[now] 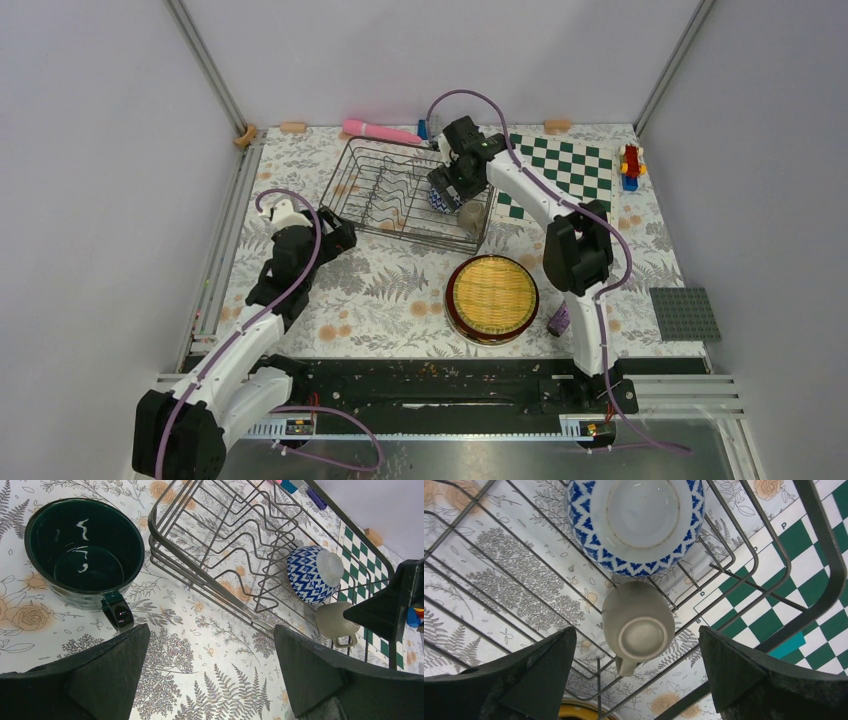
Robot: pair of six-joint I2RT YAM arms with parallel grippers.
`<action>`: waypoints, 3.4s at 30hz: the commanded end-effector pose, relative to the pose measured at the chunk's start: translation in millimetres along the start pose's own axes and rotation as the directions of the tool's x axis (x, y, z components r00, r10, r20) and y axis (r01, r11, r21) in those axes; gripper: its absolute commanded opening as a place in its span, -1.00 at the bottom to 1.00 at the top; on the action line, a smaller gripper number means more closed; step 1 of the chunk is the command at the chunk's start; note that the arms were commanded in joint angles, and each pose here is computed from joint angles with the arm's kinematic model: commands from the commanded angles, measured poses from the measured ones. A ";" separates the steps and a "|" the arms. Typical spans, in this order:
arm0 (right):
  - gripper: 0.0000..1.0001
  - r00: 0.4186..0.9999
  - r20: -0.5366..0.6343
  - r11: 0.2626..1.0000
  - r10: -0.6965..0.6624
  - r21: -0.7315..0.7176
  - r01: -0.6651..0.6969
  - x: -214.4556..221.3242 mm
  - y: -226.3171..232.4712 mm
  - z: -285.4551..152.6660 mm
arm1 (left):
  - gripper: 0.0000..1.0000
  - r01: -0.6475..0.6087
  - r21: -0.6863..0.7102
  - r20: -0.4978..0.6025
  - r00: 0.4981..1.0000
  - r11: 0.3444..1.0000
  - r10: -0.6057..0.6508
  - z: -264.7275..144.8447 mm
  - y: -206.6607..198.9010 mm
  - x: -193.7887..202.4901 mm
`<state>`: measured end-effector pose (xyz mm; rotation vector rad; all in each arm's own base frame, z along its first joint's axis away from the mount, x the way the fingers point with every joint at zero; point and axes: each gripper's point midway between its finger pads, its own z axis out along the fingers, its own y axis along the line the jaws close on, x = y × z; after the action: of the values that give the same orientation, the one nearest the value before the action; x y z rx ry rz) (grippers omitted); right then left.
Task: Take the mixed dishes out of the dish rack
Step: Pick up the cup from the dish rack.
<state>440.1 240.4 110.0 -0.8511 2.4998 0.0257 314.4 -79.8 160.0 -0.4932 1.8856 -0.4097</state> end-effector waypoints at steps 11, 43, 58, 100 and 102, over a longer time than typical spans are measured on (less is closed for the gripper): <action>0.99 0.995 -0.093 0.999 0.046 -0.014 -0.047 9.9 -6.8 33.9 | 0.98 -0.006 0.041 0.058 0.998 0.999 0.004 0.4 -14.6 -20.9; 0.87 0.964 -0.243 0.993 0.109 0.073 -0.094 39.2 -5.7 20.3 | 0.98 -0.004 0.025 0.064 0.998 1.000 0.002 -0.2 -11.4 -21.9; 0.81 0.936 -0.325 0.990 0.136 0.018 -0.138 54.2 13.4 30.0 | 0.98 -0.001 0.012 0.073 0.997 1.000 0.000 0.1 -9.3 -23.6; -0.24 0.896 0.169 0.902 0.410 -0.219 -0.372 -18.6 40.6 -65.7 | 0.98 0.000 0.195 0.039 0.999 0.981 -0.008 -9.7 -40.6 -18.3; -0.26 0.863 0.236 0.881 0.447 -0.285 -0.378 -24.7 46.9 -78.6 | 0.98 0.000 0.253 0.024 1.000 0.967 -0.007 -13.2 -50.8 -15.7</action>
<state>387.2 247.0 120.7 -0.4179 2.6306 0.2924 313.7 -91.3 170.4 -0.4432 1.8685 -0.4826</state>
